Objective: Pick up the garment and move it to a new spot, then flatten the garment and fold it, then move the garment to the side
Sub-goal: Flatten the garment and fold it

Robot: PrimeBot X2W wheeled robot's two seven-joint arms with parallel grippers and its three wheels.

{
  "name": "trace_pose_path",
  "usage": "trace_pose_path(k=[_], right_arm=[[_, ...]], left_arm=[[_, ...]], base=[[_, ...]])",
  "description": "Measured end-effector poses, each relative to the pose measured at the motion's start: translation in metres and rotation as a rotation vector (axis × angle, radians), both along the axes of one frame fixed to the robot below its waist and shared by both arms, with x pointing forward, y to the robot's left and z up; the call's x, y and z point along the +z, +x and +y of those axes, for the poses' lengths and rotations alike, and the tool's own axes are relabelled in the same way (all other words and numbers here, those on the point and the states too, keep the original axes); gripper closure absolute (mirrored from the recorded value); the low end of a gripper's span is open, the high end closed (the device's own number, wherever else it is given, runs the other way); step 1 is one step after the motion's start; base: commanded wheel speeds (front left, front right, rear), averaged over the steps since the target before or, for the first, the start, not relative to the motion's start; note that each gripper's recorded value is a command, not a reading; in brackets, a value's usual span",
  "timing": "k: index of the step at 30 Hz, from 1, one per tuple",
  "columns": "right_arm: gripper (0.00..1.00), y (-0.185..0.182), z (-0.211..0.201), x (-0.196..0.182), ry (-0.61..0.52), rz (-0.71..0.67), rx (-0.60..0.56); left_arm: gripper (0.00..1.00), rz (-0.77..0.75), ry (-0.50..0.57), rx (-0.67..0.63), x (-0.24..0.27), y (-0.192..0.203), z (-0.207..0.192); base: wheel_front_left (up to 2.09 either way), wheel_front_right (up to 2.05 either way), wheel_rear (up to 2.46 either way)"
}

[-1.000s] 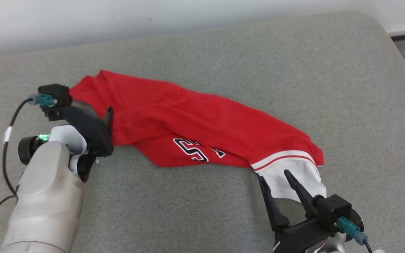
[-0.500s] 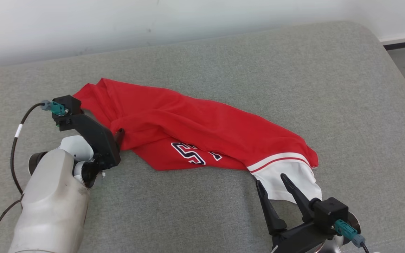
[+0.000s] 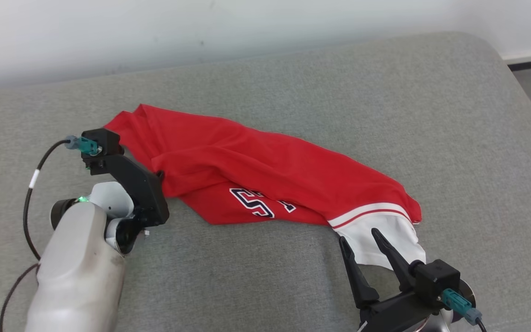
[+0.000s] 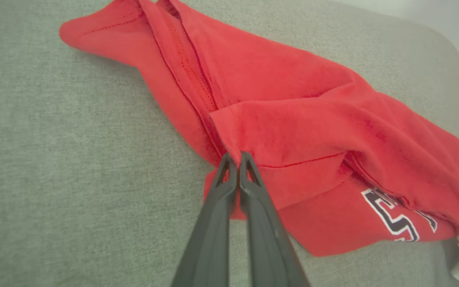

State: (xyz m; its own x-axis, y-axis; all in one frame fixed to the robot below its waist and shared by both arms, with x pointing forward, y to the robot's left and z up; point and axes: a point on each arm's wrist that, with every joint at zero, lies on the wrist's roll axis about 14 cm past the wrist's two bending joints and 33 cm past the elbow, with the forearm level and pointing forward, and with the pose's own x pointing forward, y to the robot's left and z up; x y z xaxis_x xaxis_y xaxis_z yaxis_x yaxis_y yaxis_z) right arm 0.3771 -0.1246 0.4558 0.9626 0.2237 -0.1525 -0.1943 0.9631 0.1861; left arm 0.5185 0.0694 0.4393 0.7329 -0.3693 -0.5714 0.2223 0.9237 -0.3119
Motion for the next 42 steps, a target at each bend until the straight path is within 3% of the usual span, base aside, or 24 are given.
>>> trace_pose_path(k=[7, 14, 27, 37, 38, 39, 40, 42], right_arm=[[0.00, -0.003, 0.006, 0.004, 0.006, -0.007, 0.016], [0.00, -0.007, 0.012, 0.009, 0.016, -0.024, 0.034], [0.00, -0.004, 0.020, 0.020, 0.032, -0.053, 0.055], [0.00, -0.006, 0.016, 0.022, 0.036, -0.059, 0.041], [0.00, -0.007, 0.016, 0.022, 0.036, -0.060, 0.040], [0.00, -0.007, 0.015, 0.023, 0.036, -0.061, 0.039], [0.00, -0.007, 0.015, 0.024, 0.036, -0.064, 0.038], [0.00, -0.008, 0.014, 0.025, 0.037, -0.068, 0.036]], left_arm=[[1.00, -0.158, -0.148, 0.075, 0.034, -0.010, 0.006], [1.00, -0.267, -0.249, 0.143, 0.051, -0.053, 0.022], [1.00, -0.238, -0.244, 0.302, 0.037, -0.128, 0.055], [1.00, -0.178, -0.093, 0.339, -0.005, -0.150, 0.077], [0.84, -0.188, -0.082, 0.340, -0.006, -0.151, 0.078], [0.35, -0.196, -0.079, 0.342, -0.007, -0.151, 0.079], [0.00, -0.208, -0.072, 0.338, -0.008, -0.150, 0.079], [0.00, -0.248, -0.054, 0.349, -0.006, -0.149, 0.083]], base=[[0.00, 0.00, 0.00], [0.00, 0.00, 0.00], [0.00, 0.00, 0.00], [0.00, 0.00, 0.00], [0.00, 0.00, 0.00], [0.00, 0.00, 0.00], [0.00, 0.00, 0.00], [0.00, 0.00, 0.00]])
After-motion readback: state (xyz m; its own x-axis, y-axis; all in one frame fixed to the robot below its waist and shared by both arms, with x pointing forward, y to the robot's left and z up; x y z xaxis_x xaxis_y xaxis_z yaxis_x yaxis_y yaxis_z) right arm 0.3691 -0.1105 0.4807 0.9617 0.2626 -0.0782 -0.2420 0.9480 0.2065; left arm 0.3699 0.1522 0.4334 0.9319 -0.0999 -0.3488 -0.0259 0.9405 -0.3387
